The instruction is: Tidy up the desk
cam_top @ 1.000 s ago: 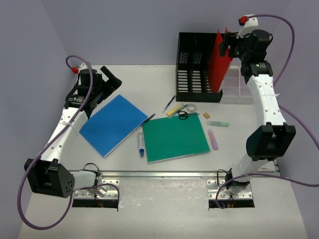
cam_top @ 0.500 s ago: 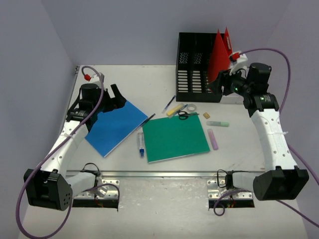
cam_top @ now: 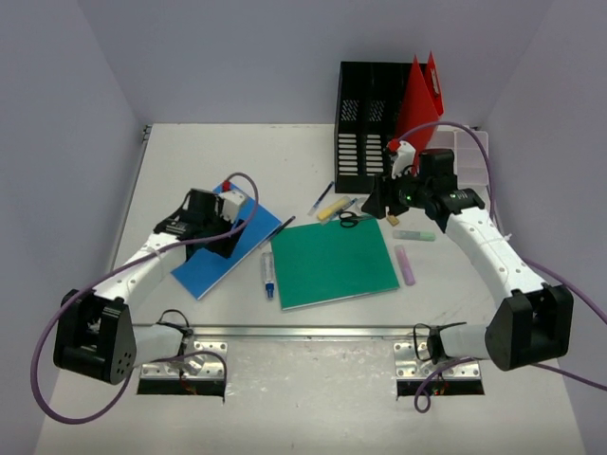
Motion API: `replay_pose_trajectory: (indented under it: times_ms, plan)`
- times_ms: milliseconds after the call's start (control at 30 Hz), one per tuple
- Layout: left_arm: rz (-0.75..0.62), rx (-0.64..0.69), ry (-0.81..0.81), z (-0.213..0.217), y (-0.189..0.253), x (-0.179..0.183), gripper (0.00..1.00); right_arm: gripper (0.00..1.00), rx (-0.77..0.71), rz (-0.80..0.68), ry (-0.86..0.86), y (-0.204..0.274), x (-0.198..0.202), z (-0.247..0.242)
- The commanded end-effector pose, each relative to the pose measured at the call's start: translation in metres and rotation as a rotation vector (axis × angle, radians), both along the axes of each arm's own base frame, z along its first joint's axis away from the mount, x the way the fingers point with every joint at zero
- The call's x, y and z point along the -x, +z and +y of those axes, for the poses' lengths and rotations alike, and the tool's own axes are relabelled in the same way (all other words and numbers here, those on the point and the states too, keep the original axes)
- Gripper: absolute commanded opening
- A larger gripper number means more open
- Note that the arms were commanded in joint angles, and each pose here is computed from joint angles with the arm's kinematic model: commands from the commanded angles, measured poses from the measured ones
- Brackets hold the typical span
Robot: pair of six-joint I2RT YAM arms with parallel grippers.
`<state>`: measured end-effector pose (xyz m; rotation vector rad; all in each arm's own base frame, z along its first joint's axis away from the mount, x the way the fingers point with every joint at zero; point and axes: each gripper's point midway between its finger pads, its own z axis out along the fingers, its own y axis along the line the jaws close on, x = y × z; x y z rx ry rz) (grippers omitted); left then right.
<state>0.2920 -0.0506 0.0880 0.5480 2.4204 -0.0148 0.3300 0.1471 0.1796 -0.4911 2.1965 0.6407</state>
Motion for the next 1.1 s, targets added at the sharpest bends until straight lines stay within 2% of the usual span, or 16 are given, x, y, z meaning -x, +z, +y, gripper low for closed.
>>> replay_pose_trajectory:
  times_ms: [0, 300, 567, 700, 900, 1067]
  plan:
    - [0.046, -0.14, -0.214, -0.016, -0.025, 0.024, 0.67, 0.56, -0.026, -0.051, -0.054, 0.013, -0.022, 0.001]
    - [0.152, -0.21, -0.229, -0.012, -0.071, 0.039, 0.58, 0.56, -0.071, -0.027, -0.085, 0.017, -0.033, 0.006]
    - [0.132, -0.346, -0.223, 0.007, -0.097, 0.036, 0.54, 0.56, -0.1, -0.005, -0.102, 0.021, -0.048, 0.011]
    - [0.116, -0.372, -0.229, 0.012, -0.103, 0.036, 0.38, 0.56, -0.139, 0.028, -0.1, 0.021, -0.053, 0.018]
    - [0.144, -0.355, -0.246, 0.009, -0.111, 0.04, 0.0, 0.55, -0.217, 0.098, -0.093, 0.022, -0.058, 0.032]
    - [0.147, -0.307, -0.25, 0.001, -0.103, 0.038, 0.0, 0.56, -0.281, 0.057, 0.014, 0.038, -0.056, 0.057]
